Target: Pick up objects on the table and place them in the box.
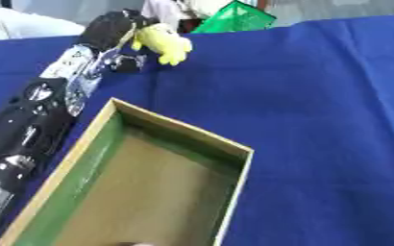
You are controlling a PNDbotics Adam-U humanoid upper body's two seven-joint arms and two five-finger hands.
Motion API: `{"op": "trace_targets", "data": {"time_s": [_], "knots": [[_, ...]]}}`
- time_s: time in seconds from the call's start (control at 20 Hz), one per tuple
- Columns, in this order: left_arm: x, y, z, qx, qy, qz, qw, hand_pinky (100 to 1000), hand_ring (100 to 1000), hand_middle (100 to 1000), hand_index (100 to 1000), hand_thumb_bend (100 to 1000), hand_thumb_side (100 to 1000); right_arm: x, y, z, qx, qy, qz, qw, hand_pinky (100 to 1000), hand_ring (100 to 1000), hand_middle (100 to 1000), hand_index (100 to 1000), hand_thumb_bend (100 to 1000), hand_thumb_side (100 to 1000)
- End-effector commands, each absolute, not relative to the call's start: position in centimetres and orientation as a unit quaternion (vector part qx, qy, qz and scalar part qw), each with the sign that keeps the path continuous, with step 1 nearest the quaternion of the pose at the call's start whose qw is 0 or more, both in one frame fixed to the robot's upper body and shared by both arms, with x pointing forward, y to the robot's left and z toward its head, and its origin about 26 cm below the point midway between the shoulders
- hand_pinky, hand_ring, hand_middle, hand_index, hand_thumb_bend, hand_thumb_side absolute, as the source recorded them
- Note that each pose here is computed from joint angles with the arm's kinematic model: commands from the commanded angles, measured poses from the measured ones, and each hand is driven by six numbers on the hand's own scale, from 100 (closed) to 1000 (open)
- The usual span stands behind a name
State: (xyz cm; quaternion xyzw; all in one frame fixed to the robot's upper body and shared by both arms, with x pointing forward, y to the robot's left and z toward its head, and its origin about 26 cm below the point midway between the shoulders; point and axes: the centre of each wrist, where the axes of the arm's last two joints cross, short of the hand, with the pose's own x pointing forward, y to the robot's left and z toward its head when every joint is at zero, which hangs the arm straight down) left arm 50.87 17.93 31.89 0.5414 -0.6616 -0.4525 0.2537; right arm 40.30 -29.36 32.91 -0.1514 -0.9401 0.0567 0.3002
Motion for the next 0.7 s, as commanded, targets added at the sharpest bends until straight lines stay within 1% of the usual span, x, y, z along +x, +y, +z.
{"op": "trace_targets", "data": {"time_s": [0.05,0.4,0.7], "knots": [[50.4,18.7,33.7,0.552,-0.673,-0.431,0.239,341,554,674,784,100,100,39.6,-29.4,33.9,-0.158,-0.945,0.054,0.280,743,919,646,838,763,1000],[49.8,18.4,34.4,0.542,-0.695,-0.413,0.229,333,549,664,777,100,100,39.5,-29.4,33.3,-0.163,-0.944,0.050,0.283,744,918,651,839,762,1000],[48.4,17.3,35.1,0.518,-0.710,-0.439,0.188,340,554,664,777,100,100,39.6,-30.5,32.2,-0.183,-0.936,0.045,0.297,744,918,652,838,763,1000]]}}
